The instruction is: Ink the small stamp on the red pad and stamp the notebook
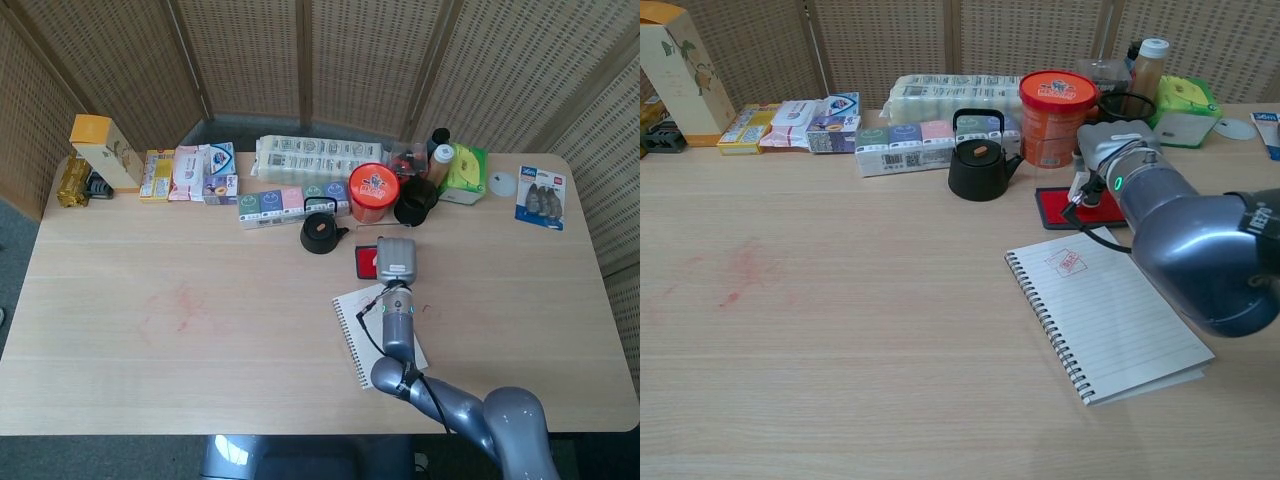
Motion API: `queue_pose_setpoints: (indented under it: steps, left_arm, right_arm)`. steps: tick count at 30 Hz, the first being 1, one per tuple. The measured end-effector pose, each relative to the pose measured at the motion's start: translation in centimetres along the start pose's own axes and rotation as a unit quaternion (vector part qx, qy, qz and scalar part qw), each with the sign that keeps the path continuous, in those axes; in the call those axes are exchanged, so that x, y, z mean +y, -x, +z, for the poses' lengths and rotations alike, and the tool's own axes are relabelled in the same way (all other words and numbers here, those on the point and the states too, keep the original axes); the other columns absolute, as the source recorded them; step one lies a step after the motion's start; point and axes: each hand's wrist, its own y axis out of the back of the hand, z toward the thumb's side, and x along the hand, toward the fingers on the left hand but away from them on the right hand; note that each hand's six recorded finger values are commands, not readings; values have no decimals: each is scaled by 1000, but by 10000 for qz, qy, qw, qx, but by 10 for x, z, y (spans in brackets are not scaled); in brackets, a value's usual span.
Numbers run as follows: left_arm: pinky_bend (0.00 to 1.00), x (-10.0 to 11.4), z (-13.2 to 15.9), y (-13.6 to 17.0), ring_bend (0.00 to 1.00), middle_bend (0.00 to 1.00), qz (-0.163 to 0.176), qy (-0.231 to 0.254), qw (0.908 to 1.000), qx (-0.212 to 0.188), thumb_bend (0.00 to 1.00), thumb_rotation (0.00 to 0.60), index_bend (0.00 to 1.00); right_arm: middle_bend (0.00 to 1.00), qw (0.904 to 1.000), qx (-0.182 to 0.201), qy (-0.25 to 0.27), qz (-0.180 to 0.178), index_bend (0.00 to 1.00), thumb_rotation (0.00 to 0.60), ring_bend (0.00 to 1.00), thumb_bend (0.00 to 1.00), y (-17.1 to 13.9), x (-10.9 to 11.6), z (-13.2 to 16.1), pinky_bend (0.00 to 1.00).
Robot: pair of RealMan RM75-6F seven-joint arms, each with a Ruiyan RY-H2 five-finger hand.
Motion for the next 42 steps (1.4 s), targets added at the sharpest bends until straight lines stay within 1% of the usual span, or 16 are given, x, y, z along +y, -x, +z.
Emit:
queue_pose_setpoints:
  steps: [13, 25, 35, 42]
  left_arm:
    - [74, 1, 1, 1, 0, 0, 3, 22, 10000, -28, 53, 600, 0]
    - [74, 1, 0, 2, 0, 0, 3, 37, 10000, -32, 53, 600, 0]
    - [74, 1, 1, 3, 0, 0, 3, 29, 10000, -43, 53, 600, 0]
    - [74, 1, 1, 3, 0, 0, 1, 30, 10000, -71, 53, 600, 0]
  right_arm:
    - [1000, 9997, -19, -73, 222, 603, 600, 1000, 501, -7, -10, 1, 1000]
    - [1000, 9997, -42, -138, 211, 603, 600, 1000, 501, -7, -12, 0, 1000]
    - [1000, 9999, 19, -118, 26, 604, 600, 1000, 501, -15, 0, 3, 1000]
    - [1000, 9996, 110, -51, -257, 605, 600, 1000, 501, -28, 21, 5, 1000]
